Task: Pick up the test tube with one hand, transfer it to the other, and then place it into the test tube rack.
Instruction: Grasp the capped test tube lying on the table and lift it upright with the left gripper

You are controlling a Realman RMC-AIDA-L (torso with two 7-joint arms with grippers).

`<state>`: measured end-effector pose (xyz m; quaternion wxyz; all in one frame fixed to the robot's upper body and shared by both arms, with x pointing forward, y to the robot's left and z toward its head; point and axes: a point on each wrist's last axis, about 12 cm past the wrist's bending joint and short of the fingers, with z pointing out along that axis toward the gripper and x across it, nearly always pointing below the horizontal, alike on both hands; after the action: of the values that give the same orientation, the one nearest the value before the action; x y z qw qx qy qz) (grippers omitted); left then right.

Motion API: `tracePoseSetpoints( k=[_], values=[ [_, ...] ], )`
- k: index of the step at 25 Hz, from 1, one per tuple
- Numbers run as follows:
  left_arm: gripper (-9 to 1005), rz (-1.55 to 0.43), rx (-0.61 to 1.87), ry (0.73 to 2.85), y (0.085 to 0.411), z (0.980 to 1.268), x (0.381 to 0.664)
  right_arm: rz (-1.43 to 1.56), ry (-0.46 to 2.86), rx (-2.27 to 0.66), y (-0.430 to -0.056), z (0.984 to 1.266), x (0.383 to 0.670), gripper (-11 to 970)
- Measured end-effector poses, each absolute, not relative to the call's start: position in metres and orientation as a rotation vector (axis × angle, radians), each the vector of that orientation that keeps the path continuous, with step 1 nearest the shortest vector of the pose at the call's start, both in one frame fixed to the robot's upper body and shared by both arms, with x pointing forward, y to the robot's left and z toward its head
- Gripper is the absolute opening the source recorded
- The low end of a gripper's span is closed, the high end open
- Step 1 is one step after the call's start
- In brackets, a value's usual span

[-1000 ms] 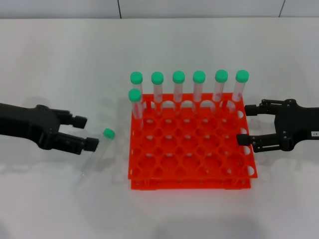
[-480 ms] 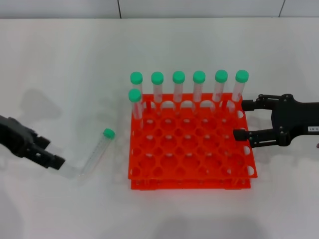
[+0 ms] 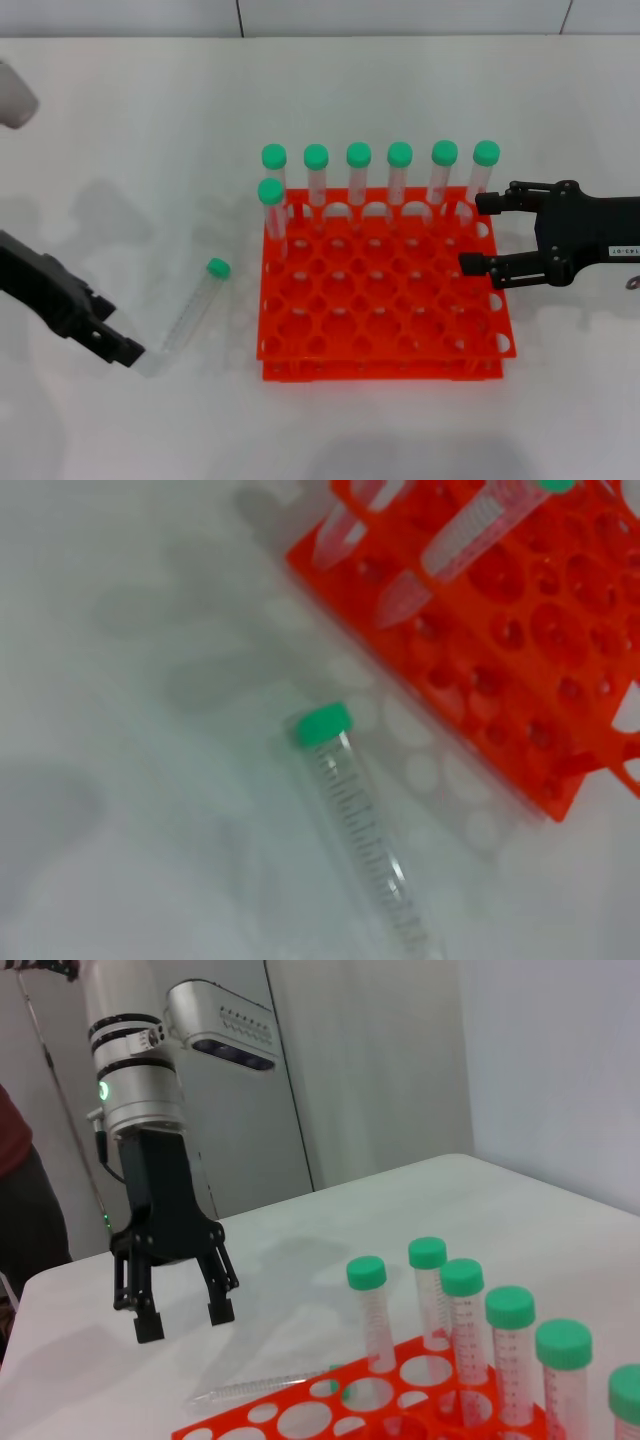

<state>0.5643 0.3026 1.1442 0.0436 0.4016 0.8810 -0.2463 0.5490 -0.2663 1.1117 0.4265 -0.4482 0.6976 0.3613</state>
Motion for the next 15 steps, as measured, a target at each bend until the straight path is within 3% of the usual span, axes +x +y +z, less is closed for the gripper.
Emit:
tracePoseSetpoints(
  k=[15],
  values=[
    [885,-0.769,1.262,2.669,0.280,1.129,0.570,0.911,1.746,-1.120,-0.268,1.110,0.546,858]
  ],
)
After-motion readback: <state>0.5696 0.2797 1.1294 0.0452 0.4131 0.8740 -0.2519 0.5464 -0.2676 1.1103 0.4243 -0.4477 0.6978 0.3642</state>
